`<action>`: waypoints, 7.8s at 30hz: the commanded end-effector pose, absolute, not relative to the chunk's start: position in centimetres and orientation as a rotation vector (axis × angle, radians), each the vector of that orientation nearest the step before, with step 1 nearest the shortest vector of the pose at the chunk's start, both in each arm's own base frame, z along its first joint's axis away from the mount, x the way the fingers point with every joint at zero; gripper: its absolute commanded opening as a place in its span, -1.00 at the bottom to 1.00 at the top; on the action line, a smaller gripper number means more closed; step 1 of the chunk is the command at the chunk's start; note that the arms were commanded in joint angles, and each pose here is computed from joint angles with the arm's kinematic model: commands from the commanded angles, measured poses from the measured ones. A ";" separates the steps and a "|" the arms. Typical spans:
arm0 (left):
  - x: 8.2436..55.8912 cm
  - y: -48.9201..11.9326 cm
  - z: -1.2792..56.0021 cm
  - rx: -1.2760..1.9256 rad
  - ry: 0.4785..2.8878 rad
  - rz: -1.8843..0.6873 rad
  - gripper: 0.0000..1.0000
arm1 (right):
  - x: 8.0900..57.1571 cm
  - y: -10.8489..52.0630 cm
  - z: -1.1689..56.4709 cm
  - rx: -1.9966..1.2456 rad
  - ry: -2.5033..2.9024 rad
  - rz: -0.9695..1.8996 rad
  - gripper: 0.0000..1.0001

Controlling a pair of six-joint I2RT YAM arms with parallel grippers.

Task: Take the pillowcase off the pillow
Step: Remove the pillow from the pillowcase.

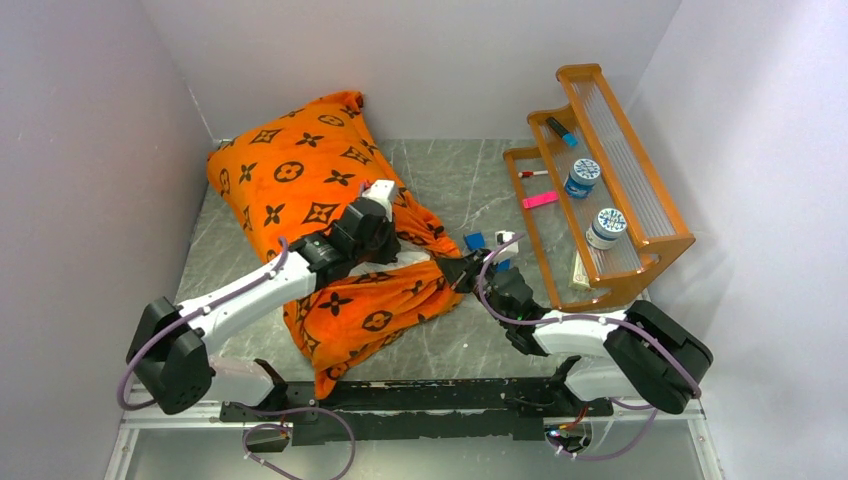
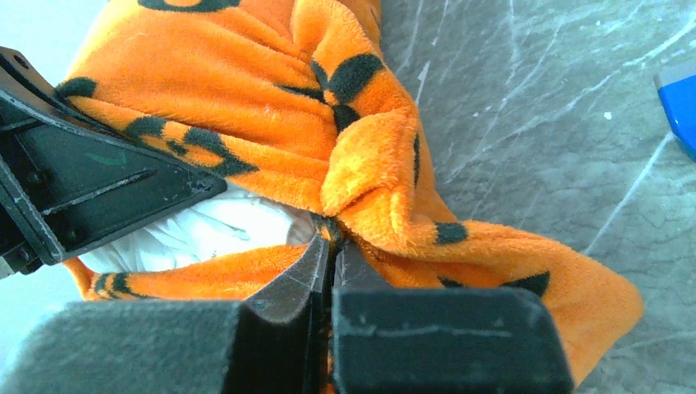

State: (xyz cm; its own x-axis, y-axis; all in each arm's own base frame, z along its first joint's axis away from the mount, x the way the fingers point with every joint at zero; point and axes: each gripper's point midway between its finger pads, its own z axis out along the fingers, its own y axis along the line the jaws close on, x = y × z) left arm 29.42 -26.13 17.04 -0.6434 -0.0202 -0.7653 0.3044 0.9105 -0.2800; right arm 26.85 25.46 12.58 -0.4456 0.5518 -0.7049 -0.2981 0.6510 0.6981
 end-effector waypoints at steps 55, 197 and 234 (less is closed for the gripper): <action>27.6 -24.0 30.7 0.534 1.782 -0.655 0.17 | 24.8 24.3 4.9 -0.143 1.964 0.795 -1.00; 28.0 -26.2 32.0 0.663 1.534 -0.920 -0.90 | 26.5 26.5 15.6 -0.722 1.606 0.611 -0.25; 29.2 -26.2 29.2 0.661 1.642 -0.824 -0.90 | 19.9 39.0 24.7 -1.655 0.926 0.735 0.17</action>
